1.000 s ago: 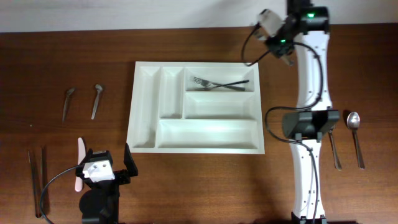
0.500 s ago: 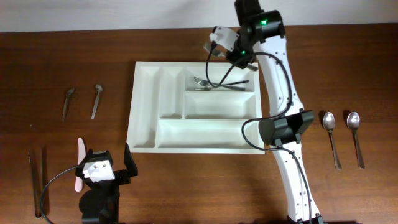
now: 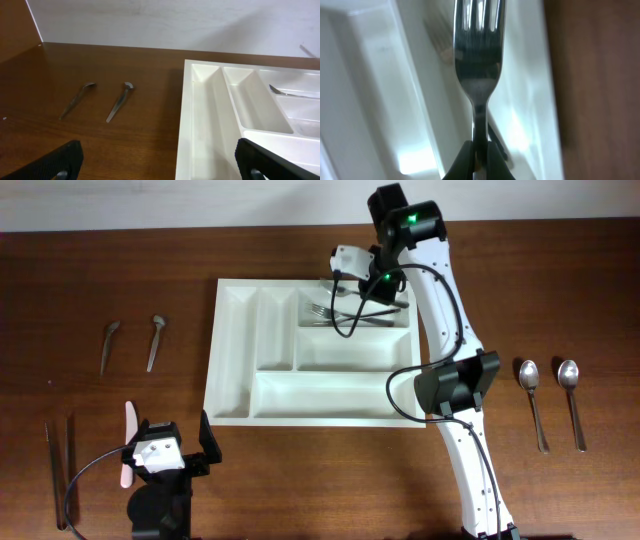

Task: Pack container
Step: 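Lower the fork into the top right compartment and release, then move the right gripper back over the silver spoons on the right, then lower the right gripper and grasp the left silver spoon, then carry the held spoon with the right gripper over the tray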

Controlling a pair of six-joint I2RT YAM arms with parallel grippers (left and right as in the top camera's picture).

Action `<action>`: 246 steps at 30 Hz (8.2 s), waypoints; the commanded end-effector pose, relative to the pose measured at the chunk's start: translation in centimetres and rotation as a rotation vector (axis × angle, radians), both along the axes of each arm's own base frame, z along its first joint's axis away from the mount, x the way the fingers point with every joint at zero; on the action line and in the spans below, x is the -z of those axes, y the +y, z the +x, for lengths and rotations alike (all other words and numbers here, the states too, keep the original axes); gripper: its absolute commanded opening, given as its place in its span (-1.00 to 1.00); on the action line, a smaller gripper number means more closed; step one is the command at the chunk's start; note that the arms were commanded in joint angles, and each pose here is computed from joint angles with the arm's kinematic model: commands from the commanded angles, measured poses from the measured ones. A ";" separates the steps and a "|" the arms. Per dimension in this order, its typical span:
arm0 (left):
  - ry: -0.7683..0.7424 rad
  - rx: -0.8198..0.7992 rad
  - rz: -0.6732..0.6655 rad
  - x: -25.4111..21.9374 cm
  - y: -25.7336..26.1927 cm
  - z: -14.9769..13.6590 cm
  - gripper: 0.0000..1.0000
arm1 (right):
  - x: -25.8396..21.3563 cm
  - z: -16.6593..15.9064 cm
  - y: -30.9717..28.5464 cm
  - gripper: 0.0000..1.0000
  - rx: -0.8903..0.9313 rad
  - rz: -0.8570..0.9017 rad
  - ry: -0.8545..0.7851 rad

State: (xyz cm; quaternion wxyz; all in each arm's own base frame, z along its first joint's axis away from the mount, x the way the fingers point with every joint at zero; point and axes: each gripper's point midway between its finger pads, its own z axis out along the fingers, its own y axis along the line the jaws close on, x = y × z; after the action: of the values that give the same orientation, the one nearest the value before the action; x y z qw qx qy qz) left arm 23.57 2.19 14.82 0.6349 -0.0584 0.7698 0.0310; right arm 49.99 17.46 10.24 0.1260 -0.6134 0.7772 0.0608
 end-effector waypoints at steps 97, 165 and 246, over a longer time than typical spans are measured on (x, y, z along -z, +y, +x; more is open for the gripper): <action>-0.004 0.012 0.011 0.0 -0.2 0.0 0.99 | 3.9 -21.1 -32.7 0.97 1.357 -0.156 0.349; -0.004 0.012 0.011 0.0 -0.2 0.0 0.98 | 12.6 -21.3 -35.2 0.98 1.291 -0.138 0.304; -0.004 0.012 0.011 0.0 -0.2 0.0 0.98 | -3.6 -4.6 -15.5 -0.92 0.530 -0.083 -0.090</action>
State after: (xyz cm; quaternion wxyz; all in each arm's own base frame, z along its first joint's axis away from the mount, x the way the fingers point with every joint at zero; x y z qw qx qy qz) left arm 23.57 2.19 14.83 0.6351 -0.0583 0.7696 0.0311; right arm 45.28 -3.36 12.99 0.1415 -0.2854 0.9470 -0.0427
